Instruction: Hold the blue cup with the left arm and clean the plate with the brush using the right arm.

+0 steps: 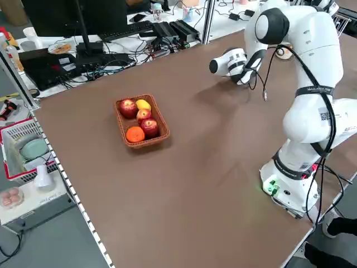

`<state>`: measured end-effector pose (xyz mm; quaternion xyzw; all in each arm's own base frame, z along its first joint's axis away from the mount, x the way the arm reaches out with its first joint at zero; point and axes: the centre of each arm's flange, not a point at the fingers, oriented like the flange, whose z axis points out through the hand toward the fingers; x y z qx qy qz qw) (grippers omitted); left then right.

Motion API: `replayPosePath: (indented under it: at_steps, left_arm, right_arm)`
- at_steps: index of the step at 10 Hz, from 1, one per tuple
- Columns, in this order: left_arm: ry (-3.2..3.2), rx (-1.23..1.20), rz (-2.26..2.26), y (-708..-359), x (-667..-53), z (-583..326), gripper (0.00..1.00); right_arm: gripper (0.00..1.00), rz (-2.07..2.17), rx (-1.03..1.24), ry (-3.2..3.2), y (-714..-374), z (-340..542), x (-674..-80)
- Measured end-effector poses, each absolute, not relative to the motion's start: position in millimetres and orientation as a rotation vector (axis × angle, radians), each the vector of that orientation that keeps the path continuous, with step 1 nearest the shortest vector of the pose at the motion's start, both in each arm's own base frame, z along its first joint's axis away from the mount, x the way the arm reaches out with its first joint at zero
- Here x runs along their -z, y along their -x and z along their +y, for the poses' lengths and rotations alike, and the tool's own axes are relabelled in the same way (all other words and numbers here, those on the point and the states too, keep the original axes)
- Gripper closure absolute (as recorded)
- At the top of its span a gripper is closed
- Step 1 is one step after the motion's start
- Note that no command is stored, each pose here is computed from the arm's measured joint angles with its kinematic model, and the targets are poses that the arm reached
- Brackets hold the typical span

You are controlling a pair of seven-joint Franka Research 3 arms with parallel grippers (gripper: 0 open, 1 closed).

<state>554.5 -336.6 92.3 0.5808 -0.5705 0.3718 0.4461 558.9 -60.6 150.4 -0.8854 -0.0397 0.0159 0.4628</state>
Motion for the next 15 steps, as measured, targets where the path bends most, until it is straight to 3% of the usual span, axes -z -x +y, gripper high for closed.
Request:
replayPosePath:
  at_steps: [9,15]
  left_arm:
    - [-1.427,-0.938,-1.411,-554.8,-91.3,-354.3,0.02]
    - [-1.417,-0.942,-1.420,-556.6,-84.4,-365.9,0.04]
  right_arm:
    - [0.66,-0.087,-0.028,2.183,-559.8,-64.1,-150.4]
    - [0.66,-0.049,-0.001,2.167,-561.5,-68.8,-152.0]
